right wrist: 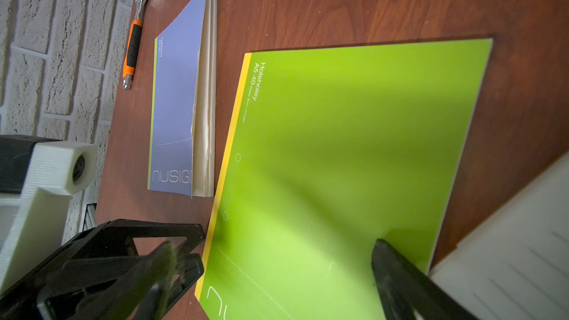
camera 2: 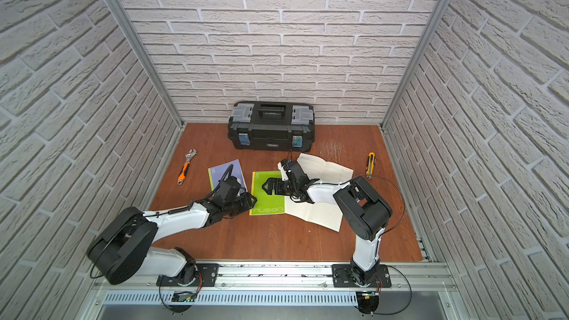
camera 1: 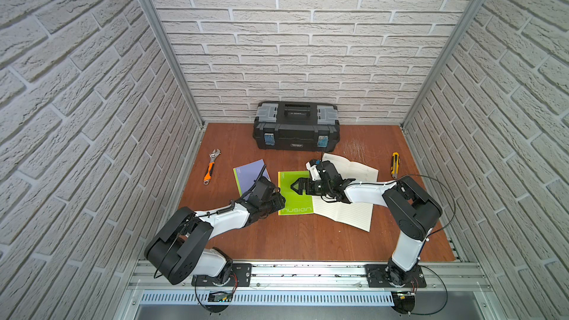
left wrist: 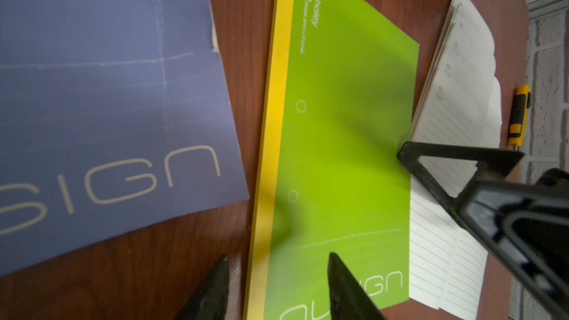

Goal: Close the notebook
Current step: Pick up the notebook from the center of the board.

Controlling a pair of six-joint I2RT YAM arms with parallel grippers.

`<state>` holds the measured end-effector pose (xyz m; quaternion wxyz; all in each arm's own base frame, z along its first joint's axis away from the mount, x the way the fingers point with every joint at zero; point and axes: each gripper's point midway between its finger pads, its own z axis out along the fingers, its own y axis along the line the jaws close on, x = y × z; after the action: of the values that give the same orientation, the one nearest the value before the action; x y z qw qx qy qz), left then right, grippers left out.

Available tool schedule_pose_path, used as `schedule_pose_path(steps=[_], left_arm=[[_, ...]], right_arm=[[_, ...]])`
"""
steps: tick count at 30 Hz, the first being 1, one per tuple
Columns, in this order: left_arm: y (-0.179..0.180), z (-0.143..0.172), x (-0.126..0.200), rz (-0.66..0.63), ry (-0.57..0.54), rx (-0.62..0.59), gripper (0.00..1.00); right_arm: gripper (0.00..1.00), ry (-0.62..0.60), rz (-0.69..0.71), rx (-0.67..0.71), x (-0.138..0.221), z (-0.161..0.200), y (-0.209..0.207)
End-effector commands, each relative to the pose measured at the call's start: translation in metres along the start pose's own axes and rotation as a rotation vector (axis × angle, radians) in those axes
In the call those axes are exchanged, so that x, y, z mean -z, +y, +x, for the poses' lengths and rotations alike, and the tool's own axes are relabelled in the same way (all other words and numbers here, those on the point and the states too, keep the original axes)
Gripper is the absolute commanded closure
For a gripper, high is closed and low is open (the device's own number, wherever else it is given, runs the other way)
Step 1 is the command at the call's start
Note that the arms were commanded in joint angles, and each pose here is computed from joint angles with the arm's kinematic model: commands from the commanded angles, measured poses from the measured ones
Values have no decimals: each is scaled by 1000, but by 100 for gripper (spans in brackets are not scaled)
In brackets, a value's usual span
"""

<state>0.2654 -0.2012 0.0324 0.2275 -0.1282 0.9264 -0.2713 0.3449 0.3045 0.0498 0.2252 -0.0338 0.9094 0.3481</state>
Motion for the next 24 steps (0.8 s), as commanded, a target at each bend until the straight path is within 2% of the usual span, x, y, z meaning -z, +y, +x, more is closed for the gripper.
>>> schedule_pose_path(steps=[1,8,15,24], left_arm=[[-4,-1,-4,39,6,40,48],[-6,4,-5,179,26,135,48],[-30,2,5,326,11,96,48],[-60,-14,18,507,-72,69,47]], right_arm=[[1,69,57,-31,-7,26,-23],[1,66,49,-33,-8,27,-23],[1,68,37,-54,-13,31,-26],[1,75,31,-79,-19,40,-33]])
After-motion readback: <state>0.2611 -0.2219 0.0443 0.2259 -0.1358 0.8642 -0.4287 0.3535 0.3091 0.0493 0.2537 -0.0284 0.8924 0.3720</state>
